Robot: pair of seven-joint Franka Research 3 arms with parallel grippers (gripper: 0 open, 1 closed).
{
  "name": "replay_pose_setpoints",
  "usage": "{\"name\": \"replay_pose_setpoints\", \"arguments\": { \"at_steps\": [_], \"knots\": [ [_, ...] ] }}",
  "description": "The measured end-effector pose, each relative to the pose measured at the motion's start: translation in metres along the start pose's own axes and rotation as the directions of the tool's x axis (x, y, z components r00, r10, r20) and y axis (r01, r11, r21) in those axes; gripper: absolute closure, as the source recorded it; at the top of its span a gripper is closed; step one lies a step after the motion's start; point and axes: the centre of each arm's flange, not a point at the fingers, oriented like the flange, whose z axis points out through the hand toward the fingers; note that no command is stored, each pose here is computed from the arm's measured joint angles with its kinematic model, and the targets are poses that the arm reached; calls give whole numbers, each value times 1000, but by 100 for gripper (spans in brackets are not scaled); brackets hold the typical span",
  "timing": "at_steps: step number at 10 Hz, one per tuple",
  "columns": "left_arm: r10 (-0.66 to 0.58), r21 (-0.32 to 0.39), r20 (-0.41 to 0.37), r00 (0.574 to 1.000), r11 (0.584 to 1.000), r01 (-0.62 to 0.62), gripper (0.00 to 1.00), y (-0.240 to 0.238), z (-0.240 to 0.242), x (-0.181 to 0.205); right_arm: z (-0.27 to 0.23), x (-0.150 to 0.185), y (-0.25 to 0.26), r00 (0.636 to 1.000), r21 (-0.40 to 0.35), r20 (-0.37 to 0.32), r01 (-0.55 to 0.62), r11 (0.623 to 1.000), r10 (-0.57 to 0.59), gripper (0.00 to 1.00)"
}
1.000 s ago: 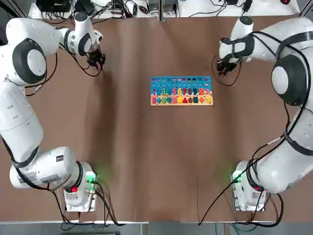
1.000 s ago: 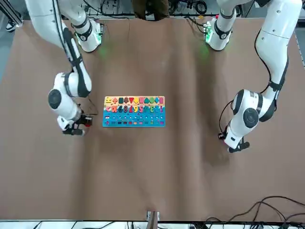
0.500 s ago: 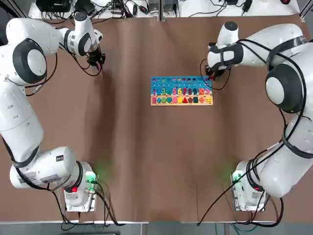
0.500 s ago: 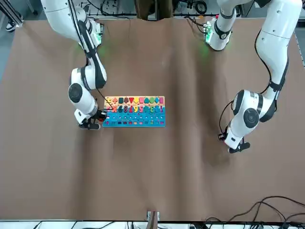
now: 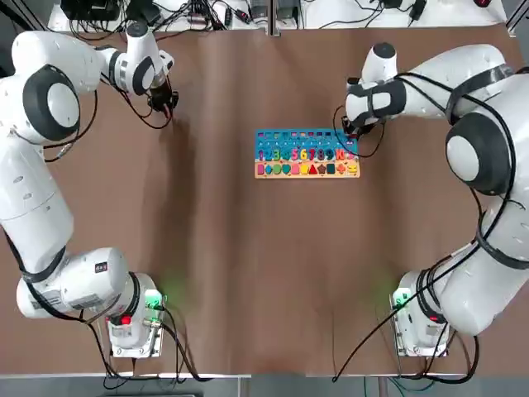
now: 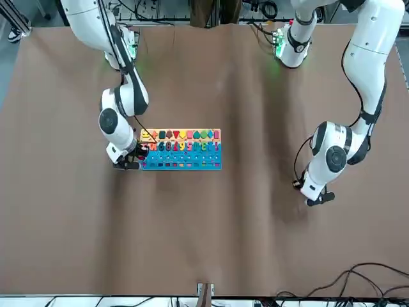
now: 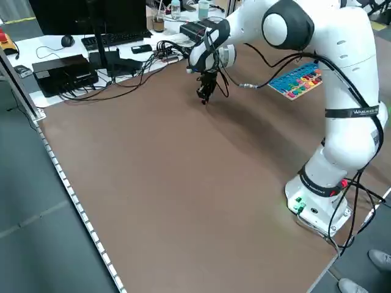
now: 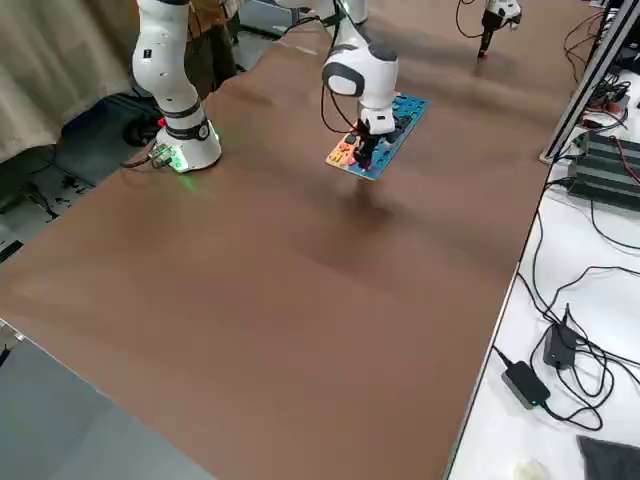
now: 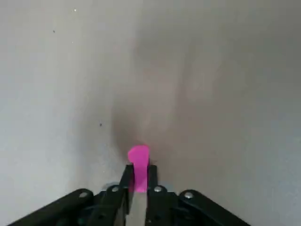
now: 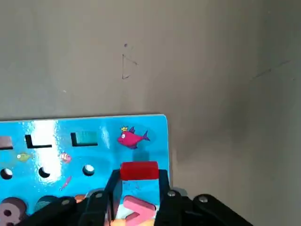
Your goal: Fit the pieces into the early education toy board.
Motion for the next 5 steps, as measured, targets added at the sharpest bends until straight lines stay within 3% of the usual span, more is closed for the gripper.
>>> {"name": "replay_pose_setpoints", "arguments": {
  "at_steps": [3,5],
  "knots": [
    [29,-6,-25,999,1000,-29,86,13,-15,-1,7,-6,2,1000,-6,5,-6,1000,6,64],
    [120,-18,-49,992,993,-121,86,63,-43,-29,8,-6,2,1000,-7,7,-8,1000,8,64]
  ]
}}
